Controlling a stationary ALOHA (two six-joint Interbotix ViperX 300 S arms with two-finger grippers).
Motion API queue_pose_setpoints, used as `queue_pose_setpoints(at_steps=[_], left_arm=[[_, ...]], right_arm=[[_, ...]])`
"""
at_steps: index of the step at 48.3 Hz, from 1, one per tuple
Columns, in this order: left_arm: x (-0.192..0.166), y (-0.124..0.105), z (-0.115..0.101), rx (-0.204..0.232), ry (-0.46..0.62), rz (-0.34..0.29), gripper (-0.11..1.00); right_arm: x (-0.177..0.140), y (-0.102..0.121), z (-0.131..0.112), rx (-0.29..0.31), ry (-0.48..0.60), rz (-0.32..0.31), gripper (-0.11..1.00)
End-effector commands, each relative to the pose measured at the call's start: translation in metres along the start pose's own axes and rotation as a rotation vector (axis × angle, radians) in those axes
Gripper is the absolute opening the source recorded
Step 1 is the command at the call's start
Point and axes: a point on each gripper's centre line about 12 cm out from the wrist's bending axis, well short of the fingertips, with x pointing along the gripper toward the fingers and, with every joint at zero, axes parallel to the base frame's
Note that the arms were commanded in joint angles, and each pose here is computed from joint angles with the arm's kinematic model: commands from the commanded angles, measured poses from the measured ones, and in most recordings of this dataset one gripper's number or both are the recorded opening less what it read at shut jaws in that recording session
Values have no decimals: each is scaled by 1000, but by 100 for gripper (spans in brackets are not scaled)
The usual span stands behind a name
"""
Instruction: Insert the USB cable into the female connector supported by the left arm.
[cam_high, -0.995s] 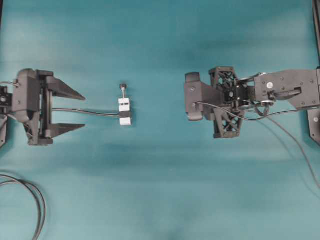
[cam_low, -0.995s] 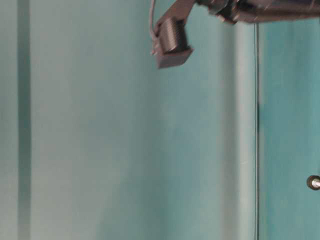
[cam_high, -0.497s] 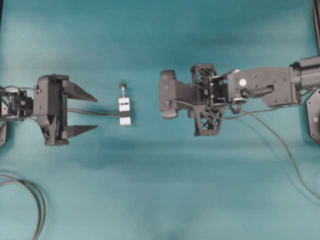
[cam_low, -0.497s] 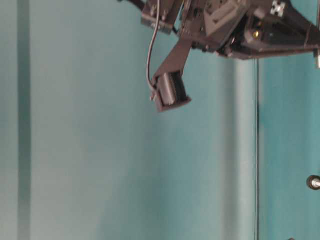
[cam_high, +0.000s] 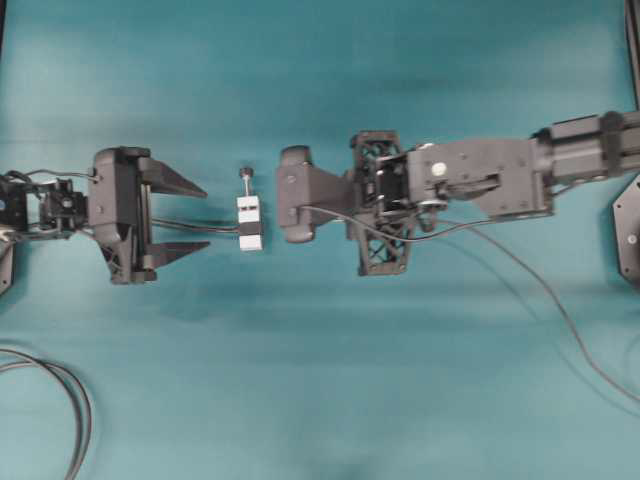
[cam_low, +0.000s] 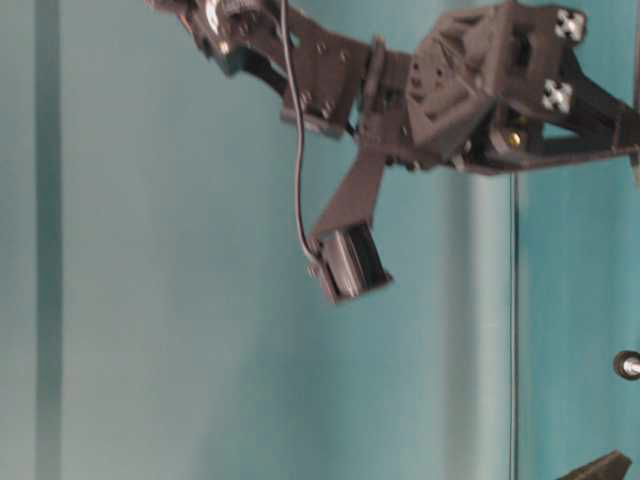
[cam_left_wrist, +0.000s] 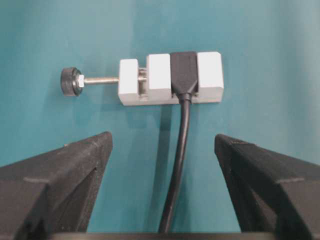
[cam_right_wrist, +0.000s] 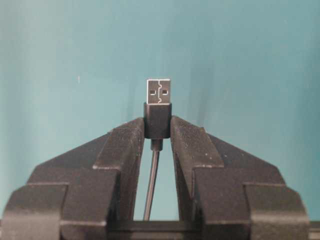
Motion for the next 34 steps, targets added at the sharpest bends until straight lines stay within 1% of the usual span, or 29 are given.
queue_pose_setpoints(at_steps=[1, 6, 16, 19, 24, 26, 29, 31, 34], left_arm=[[4, 2, 6, -7, -25, 9, 93], [7, 2, 7, -7, -27, 9, 93], [8, 3, 9, -8, -28, 10, 93], [8, 3, 9, -10, -28, 11, 92], [8, 3, 9, -11, -30, 11, 93], [9, 3, 11, -11, -33, 10, 93], [9, 3, 11, -13, -33, 12, 93], [9, 3, 12, -12, -37, 11, 92], [10, 3, 13, -15, -40, 11, 93]], right_arm=[[-11, -2, 21, 1, -55, -4, 20], [-7, -2, 31, 0, -67, -5, 20], [3, 1, 42, -9, -71, -3, 20], [5, 2, 46, -36, -74, -17, 20], [8, 6, 49, -113, -75, -63, 20], [8, 7, 52, -127, -79, -79, 20], [9, 5, 54, -121, -82, -97, 20], [10, 4, 55, -104, -84, -107, 20], [11, 3, 57, -93, -88, -118, 20]])
